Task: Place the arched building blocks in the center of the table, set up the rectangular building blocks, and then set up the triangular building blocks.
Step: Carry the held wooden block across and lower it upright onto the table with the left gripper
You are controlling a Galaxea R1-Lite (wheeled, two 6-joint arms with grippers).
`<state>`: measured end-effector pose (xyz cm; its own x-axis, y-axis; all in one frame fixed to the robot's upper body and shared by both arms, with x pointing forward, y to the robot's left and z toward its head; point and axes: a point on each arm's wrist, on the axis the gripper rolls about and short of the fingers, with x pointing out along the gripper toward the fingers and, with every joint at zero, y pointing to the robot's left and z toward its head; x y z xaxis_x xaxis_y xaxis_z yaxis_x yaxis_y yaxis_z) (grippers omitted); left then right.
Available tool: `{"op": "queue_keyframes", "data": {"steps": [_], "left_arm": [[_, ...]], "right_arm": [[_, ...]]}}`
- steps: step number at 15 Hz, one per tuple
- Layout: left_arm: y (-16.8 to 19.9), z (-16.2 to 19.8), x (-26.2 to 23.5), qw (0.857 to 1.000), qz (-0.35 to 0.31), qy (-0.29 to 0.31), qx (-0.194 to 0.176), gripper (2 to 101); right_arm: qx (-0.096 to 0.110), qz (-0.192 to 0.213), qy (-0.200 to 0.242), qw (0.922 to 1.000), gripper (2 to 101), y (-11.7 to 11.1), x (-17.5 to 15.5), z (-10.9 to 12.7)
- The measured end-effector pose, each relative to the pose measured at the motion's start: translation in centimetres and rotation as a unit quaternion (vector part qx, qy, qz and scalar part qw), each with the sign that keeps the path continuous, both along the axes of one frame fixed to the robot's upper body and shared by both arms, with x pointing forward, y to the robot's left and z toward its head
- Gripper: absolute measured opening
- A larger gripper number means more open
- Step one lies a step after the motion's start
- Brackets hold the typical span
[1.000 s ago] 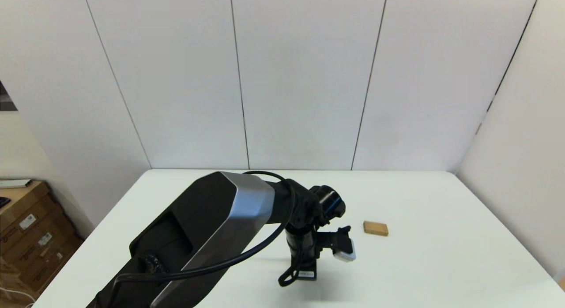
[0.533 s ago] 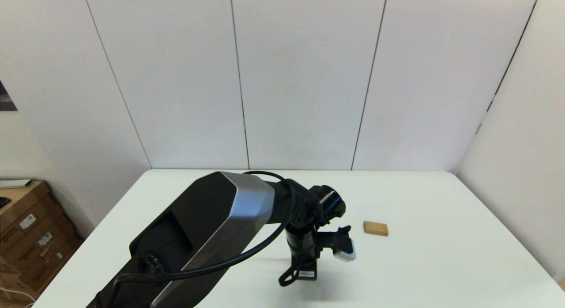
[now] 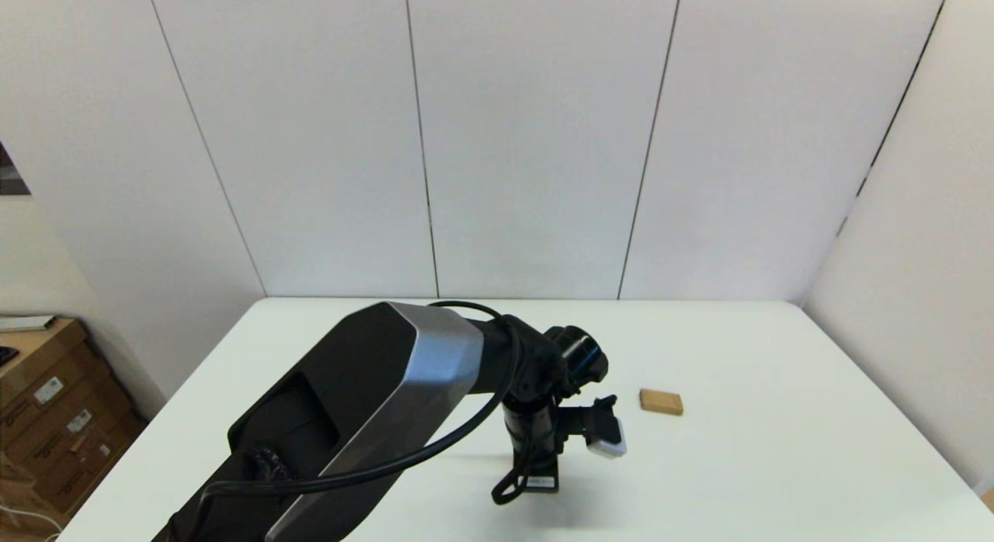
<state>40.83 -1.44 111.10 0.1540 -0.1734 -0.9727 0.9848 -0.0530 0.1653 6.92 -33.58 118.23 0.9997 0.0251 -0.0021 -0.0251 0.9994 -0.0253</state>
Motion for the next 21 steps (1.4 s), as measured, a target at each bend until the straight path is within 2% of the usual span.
{"op": "queue_keyframes", "data": {"steps": [18,21], "left_arm": [[-0.16,-0.07,-0.15,1.0,0.006,0.001,-0.001,28.4],[-0.17,-0.1,-0.14,1.0,0.006,0.001,-0.002,49.6]], "right_arm": [[0.0,0.0,0.0,1.0,98.0,0.0,0.0,0.0],[0.0,0.0,0.0,1.0,98.0,0.0,0.0,0.0]]}}
